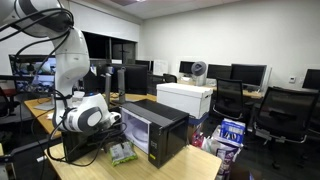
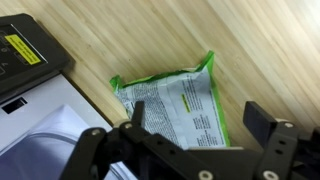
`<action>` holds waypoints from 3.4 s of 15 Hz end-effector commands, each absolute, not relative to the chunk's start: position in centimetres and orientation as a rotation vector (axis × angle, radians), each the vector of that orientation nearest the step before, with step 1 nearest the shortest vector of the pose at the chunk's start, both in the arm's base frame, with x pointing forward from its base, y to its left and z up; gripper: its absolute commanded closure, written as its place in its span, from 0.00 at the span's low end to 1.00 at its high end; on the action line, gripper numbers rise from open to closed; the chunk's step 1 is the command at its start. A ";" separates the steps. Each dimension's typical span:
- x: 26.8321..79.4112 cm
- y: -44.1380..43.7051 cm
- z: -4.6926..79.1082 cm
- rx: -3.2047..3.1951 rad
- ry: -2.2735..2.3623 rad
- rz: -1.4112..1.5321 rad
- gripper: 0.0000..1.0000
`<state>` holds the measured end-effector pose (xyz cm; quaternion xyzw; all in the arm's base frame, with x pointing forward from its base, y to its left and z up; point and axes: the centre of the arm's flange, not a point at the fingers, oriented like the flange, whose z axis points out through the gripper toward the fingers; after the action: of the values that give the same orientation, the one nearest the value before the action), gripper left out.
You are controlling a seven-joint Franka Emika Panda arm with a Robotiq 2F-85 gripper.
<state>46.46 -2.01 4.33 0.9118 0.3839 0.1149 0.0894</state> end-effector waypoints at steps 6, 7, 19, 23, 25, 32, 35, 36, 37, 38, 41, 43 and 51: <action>41.5 0.1 0.7 2.656 1.285 0.327 0.00; 41.4 0.3 0.4 2.652 1.290 0.325 0.00; 42.5 2.4 -3.6 2.508 1.390 0.335 0.00; 43.1 3.0 -5.3 2.481 1.386 0.340 0.00; 43.8 3.1 -6.4 2.444 1.385 0.369 0.00; 47.9 3.7 -7.5 2.333 1.342 0.469 0.32; 48.2 3.9 -6.5 2.340 1.288 0.463 0.50; 48.3 4.0 -5.9 2.334 1.267 0.464 0.56; 48.3 4.0 -5.5 2.335 1.258 0.456 0.60; 48.2 4.1 -5.1 2.337 1.251 0.449 0.62; 48.3 4.0 -3.7 2.333 1.225 0.439 0.73; 48.3 4.0 -3.1 2.337 1.214 0.436 0.78; 47.9 3.3 -1.5 2.337 1.149 0.466 0.88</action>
<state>54.49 6.73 -1.98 0.8525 0.4378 0.1555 0.2397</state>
